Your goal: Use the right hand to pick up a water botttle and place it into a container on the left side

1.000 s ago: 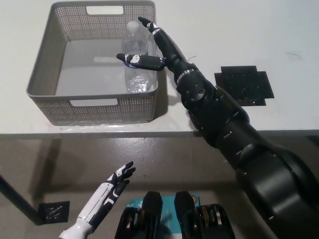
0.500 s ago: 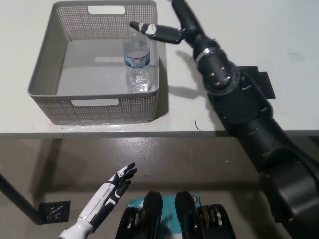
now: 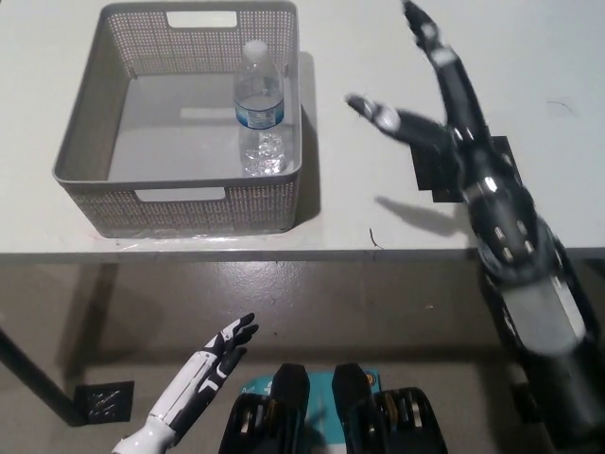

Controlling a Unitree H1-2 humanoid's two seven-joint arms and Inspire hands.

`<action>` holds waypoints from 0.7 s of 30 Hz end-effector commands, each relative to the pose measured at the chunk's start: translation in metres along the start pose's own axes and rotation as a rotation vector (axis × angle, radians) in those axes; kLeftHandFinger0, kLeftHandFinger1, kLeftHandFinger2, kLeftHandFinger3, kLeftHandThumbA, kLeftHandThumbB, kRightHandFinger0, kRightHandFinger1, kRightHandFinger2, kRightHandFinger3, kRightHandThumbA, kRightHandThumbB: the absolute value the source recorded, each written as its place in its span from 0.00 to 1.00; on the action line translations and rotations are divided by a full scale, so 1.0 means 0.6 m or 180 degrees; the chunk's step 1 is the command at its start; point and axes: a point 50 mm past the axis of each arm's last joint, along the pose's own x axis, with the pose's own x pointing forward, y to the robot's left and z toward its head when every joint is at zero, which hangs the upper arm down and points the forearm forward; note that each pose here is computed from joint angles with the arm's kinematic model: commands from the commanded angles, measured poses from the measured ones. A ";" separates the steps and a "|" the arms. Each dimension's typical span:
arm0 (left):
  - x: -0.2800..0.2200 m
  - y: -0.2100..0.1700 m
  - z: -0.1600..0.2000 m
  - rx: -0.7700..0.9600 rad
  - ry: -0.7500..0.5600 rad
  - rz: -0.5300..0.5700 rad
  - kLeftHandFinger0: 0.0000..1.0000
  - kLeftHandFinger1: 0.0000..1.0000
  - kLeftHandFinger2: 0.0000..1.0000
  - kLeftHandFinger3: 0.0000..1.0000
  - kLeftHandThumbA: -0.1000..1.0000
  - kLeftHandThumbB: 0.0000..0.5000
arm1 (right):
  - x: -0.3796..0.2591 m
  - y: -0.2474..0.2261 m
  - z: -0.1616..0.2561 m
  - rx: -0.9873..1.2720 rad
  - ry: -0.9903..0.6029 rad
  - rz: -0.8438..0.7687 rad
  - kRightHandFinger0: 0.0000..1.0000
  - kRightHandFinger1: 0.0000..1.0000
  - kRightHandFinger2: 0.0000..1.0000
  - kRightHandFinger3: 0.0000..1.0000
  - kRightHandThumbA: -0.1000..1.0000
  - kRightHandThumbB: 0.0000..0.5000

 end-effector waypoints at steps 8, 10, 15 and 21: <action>-0.017 0.023 0.006 -0.0187 -0.0164 0.0313 1.00 1.00 1.00 1.00 1.00 0.30 | -0.294 -0.048 0.043 0.0647 -0.0307 -0.0200 1.00 1.00 1.00 1.00 1.00 0.73; -0.018 0.023 0.004 -0.0207 -0.0163 0.0349 1.00 1.00 1.00 1.00 1.00 0.31 | -0.320 -0.038 0.020 0.0682 -0.0148 -0.0186 1.00 1.00 1.00 1.00 1.00 0.70; -0.020 0.027 0.002 -0.0260 -0.0160 0.0456 1.00 1.00 1.00 1.00 1.00 0.30 | -0.371 -0.018 -0.034 0.0782 0.0267 -0.0112 1.00 1.00 1.00 1.00 1.00 0.66; -0.022 0.036 0.005 -0.0325 -0.0129 0.0562 1.00 1.00 1.00 1.00 1.00 0.35 | -0.408 -0.008 -0.076 0.0767 0.0553 -0.0047 1.00 1.00 1.00 1.00 1.00 0.64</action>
